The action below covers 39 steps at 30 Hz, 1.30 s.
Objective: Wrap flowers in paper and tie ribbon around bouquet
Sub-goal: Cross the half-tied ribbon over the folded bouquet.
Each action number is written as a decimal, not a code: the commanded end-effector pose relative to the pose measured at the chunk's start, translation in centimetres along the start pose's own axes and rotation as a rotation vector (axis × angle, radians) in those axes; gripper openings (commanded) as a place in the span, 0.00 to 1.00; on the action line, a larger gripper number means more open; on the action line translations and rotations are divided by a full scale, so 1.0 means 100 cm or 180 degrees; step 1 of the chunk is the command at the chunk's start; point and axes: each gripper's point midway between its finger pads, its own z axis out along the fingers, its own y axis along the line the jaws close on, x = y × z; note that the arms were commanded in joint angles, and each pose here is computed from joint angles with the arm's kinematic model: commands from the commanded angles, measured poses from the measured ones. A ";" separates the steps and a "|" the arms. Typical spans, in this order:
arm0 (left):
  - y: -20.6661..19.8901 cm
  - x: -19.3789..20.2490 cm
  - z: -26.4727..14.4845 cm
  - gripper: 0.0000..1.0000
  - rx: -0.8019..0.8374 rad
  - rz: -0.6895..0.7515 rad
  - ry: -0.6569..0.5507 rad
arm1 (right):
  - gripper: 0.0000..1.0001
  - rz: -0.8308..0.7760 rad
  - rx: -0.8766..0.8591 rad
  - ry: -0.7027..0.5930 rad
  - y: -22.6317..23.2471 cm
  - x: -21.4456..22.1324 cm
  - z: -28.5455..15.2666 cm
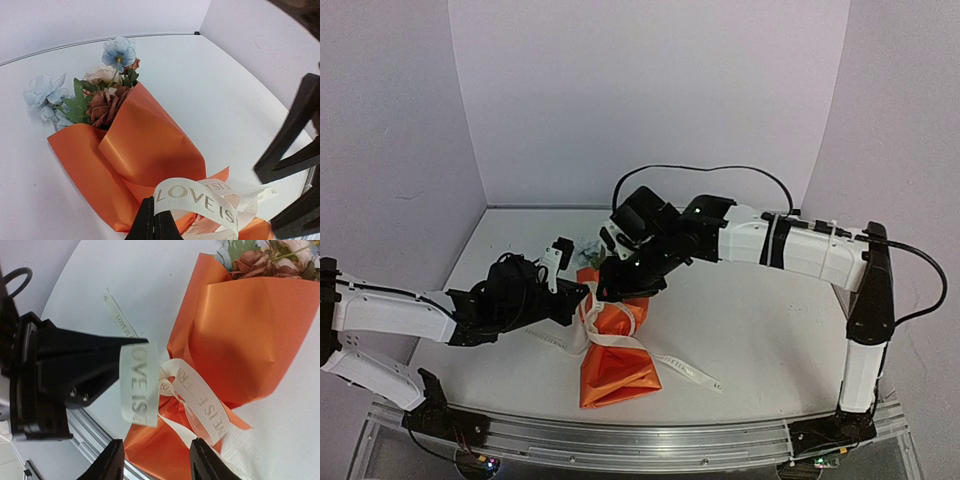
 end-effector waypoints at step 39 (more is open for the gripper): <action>0.018 -0.009 0.001 0.00 0.0185 -0.0955 -0.0044 | 0.33 -0.1582 0.0545 -0.0428 0.010 0.034 0.092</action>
